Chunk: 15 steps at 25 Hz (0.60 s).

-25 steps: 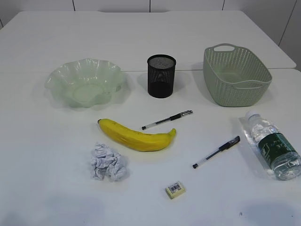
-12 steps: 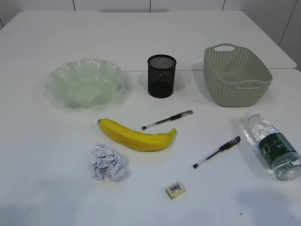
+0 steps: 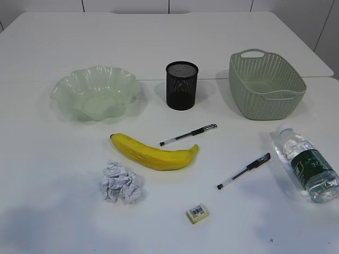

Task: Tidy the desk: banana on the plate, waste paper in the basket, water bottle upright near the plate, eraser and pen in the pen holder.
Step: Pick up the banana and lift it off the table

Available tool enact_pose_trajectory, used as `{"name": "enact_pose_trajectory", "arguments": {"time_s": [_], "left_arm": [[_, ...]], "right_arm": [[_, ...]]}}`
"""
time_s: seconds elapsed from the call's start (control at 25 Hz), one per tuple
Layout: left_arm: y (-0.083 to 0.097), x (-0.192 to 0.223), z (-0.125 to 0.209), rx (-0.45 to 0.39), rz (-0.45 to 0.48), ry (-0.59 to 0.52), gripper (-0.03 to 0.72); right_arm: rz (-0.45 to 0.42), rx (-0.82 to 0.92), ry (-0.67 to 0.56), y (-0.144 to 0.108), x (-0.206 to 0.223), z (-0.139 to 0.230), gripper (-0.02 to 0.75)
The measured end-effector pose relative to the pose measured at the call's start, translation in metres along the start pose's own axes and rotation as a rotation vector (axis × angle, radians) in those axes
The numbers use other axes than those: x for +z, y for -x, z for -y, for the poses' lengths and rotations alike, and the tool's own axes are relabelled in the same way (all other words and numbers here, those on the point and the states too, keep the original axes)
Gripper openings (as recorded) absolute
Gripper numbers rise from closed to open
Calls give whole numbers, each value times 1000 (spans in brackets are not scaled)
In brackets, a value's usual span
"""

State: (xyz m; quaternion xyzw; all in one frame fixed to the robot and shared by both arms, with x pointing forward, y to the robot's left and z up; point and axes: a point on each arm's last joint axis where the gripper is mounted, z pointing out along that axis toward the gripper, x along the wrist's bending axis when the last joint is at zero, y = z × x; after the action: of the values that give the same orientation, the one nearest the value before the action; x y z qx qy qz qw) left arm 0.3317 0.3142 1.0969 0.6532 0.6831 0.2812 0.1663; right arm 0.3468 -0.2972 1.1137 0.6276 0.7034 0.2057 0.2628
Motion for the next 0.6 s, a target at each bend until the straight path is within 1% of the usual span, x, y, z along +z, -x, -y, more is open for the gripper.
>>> {"name": "enact_pose_trajectory", "arguments": {"time_s": [0.16,0.32,0.6], "left_arm": [[0,-6,-5,22,7,34,465],[-1,-20,-14,37,9,80,465],[-4,-32,-19,28,7,107,465]], "right_arm": [[-29,-39,-48,-6,12,-17,587],[-56,-90,-39,-13,16,-36,587],[-98,-220,-28,-25,20,-68,587]]}}
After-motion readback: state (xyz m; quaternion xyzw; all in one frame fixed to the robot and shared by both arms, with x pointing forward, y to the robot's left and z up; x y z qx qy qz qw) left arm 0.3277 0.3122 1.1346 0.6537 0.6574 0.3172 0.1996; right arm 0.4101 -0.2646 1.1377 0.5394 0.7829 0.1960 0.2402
